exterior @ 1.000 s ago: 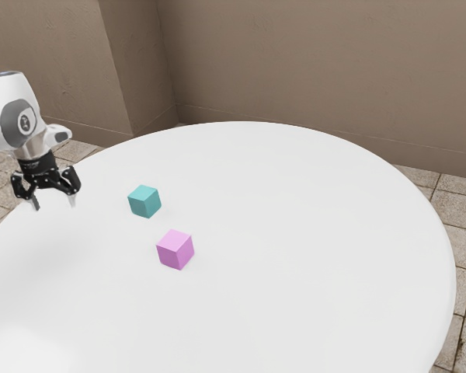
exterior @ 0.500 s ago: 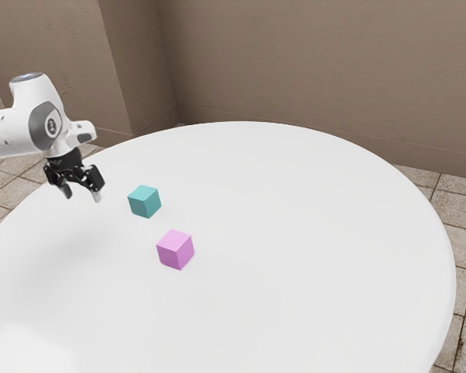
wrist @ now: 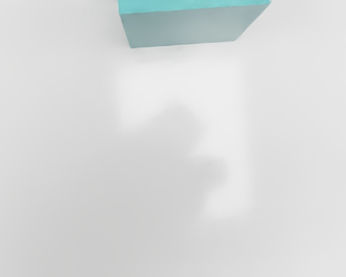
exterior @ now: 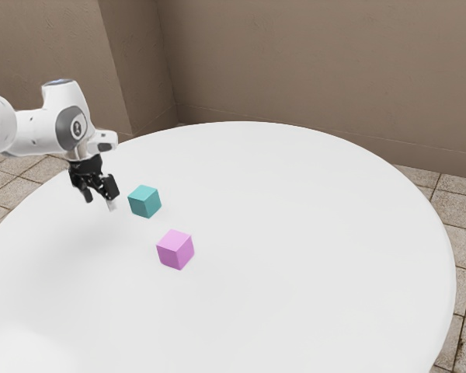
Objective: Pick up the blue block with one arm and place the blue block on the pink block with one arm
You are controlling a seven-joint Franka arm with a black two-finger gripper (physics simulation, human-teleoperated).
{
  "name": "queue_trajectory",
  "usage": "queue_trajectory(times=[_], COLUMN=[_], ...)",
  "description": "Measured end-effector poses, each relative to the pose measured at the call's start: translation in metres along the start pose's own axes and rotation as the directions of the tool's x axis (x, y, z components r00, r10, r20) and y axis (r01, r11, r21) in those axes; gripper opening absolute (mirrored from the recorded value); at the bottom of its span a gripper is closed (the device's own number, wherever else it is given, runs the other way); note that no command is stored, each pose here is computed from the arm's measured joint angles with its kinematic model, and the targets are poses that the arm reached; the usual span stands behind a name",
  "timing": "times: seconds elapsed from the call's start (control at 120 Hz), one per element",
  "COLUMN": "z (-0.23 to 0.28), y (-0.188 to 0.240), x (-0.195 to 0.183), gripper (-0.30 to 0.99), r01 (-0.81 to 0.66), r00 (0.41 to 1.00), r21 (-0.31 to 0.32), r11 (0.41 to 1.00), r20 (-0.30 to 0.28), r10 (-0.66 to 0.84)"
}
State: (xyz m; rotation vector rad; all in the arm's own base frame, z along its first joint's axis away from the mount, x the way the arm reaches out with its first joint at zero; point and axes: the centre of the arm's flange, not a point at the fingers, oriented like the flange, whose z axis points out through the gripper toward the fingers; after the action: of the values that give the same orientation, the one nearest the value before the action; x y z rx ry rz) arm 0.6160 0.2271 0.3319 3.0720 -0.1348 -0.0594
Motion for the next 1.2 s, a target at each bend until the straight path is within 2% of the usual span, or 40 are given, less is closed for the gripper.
queue_trajectory(times=[0.142, 0.292, 0.483, 0.733, 1.025, 1.2], z=[0.007, 0.011, 0.016, 0.012, 0.035, 0.034], y=[-0.003, 0.015, 0.011, 0.002, 0.001, 0.0], x=[0.023, 0.052, 0.059, 0.082, 0.093, 0.105], gripper=[0.69, 0.69, 0.69, 0.69, 0.69, 0.69], r01=[-0.063, -0.144, -0.122, -0.097, -0.072, -0.067], r00=[0.998, 0.988, 0.991, 0.993, 0.997, 0.996], r21=[0.005, -0.006, -0.011, 0.011, -0.002, 0.007], r11=[0.998, 0.99, 0.992, 0.995, 0.997, 0.998], r20=[-0.022, -0.053, -0.054, -0.071, -0.041, -0.055], r10=[0.063, 0.144, 0.122, 0.097, 0.072, 0.068])
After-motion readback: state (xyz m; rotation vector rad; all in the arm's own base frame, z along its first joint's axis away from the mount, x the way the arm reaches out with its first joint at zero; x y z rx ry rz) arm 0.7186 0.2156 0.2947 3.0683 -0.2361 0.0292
